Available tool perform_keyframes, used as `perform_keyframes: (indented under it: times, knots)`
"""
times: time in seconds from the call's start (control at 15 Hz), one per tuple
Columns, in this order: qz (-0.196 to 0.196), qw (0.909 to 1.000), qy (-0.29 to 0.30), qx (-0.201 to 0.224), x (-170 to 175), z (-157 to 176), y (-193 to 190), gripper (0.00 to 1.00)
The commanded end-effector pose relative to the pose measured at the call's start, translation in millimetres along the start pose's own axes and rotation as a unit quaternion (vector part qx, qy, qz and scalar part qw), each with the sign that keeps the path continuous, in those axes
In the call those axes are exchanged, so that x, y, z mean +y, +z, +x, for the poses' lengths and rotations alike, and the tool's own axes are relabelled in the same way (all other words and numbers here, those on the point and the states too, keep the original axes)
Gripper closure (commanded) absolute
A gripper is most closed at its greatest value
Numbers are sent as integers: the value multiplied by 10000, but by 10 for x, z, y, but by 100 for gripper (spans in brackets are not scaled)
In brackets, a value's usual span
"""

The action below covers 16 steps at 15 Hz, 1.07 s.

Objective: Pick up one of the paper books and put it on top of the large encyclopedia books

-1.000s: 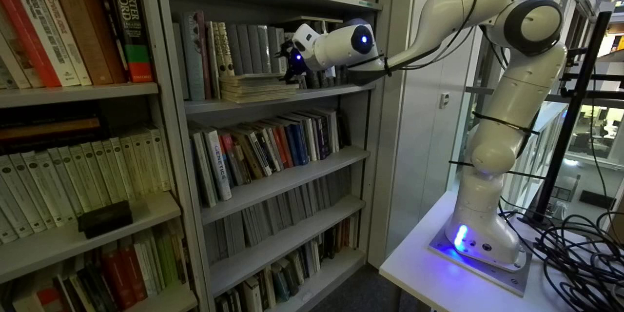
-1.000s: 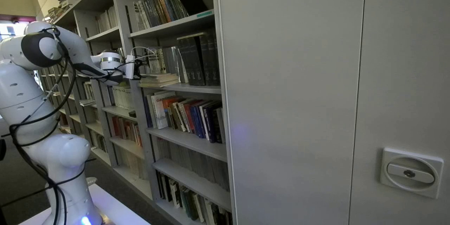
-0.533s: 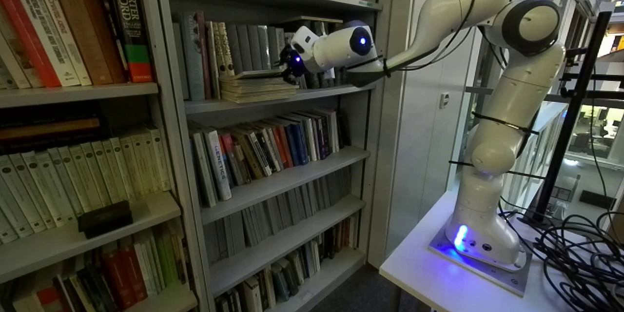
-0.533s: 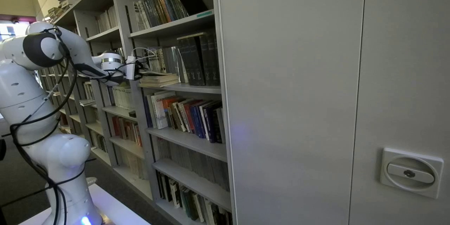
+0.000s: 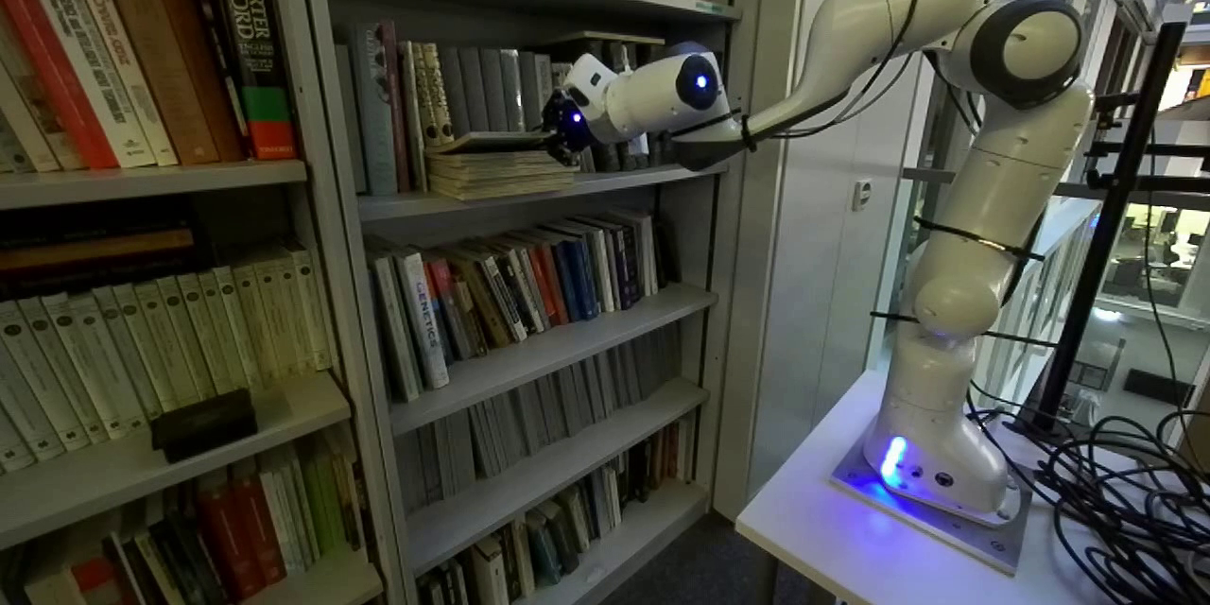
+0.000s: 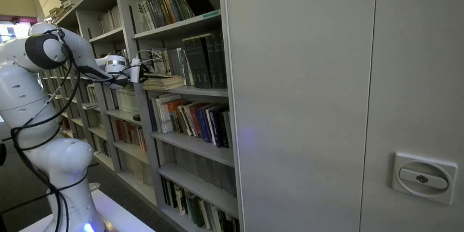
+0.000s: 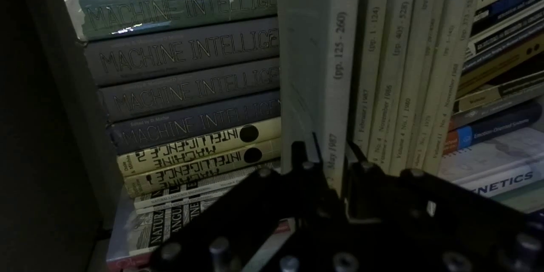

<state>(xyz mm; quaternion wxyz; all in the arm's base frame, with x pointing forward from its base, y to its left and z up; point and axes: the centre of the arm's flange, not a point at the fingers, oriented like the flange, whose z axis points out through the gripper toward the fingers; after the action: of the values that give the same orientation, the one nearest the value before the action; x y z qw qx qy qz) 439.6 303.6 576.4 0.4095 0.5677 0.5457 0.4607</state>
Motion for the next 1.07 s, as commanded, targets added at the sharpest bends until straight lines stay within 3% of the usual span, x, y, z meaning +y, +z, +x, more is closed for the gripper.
perform_keyframes:
  times: [0.0, 0.6, 1.0]
  knots:
    - [-291, 9996, 40, -12, 163, -41, -9, 97]
    - [-782, 9961, -56, -411, 545, -196, -415, 97]
    - [-1663, 9774, 121, -1296, 838, -454, -611, 97]
